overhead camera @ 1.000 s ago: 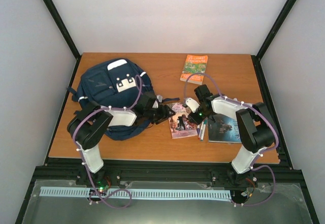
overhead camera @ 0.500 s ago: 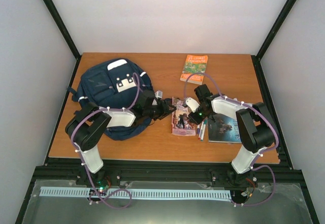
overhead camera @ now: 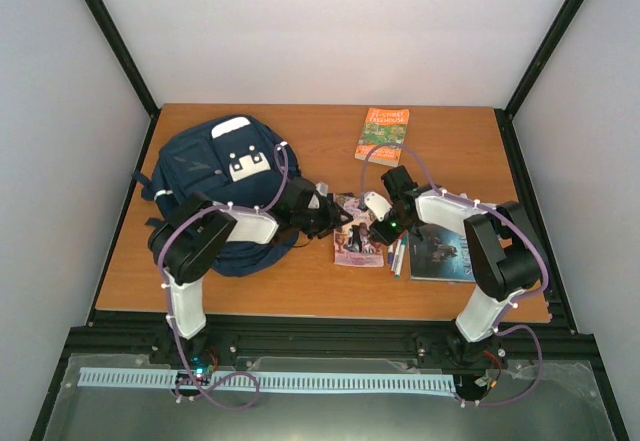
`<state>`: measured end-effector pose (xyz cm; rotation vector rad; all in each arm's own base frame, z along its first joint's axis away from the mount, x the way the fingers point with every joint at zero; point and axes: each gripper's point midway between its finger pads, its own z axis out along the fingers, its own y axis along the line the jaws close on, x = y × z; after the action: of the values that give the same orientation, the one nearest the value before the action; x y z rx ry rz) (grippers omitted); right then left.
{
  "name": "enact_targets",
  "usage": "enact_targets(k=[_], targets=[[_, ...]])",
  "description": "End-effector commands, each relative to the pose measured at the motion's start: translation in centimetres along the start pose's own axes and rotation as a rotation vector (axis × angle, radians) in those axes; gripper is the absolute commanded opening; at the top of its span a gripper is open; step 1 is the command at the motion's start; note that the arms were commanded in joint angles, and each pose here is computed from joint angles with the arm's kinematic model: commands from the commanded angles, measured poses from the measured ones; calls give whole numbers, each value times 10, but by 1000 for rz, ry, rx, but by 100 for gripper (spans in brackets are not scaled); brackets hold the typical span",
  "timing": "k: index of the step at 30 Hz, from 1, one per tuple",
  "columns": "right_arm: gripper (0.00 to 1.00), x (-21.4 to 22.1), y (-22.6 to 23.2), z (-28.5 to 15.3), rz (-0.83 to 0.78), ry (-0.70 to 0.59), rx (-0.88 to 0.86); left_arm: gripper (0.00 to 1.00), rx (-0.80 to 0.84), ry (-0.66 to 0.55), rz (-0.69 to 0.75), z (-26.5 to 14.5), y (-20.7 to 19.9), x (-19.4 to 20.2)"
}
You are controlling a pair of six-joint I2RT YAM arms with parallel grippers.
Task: Pack the student bag
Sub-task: Pick up the book from the center of the board.
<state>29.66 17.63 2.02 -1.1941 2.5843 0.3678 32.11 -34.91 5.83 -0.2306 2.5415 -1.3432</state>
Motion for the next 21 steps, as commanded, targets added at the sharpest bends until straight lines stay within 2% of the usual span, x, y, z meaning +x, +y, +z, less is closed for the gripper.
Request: enact_targets(k=[1,6,13,19,21], targets=[[31,4,16,11,-7,17,-70,45,57,98,30,20,-12,18],[31,4,16,11,-5,16,-71,34,70,118,23,26,-6,23],[32,4,17,11,-8,19,-71,32,51,95,27,15,-4,24],[32,3,16,10,-10,13,-67,12,46,69,51,0,-9,25],[32,3,16,9,-9,13,-65,9,49,64,53,-2,-10,25]])
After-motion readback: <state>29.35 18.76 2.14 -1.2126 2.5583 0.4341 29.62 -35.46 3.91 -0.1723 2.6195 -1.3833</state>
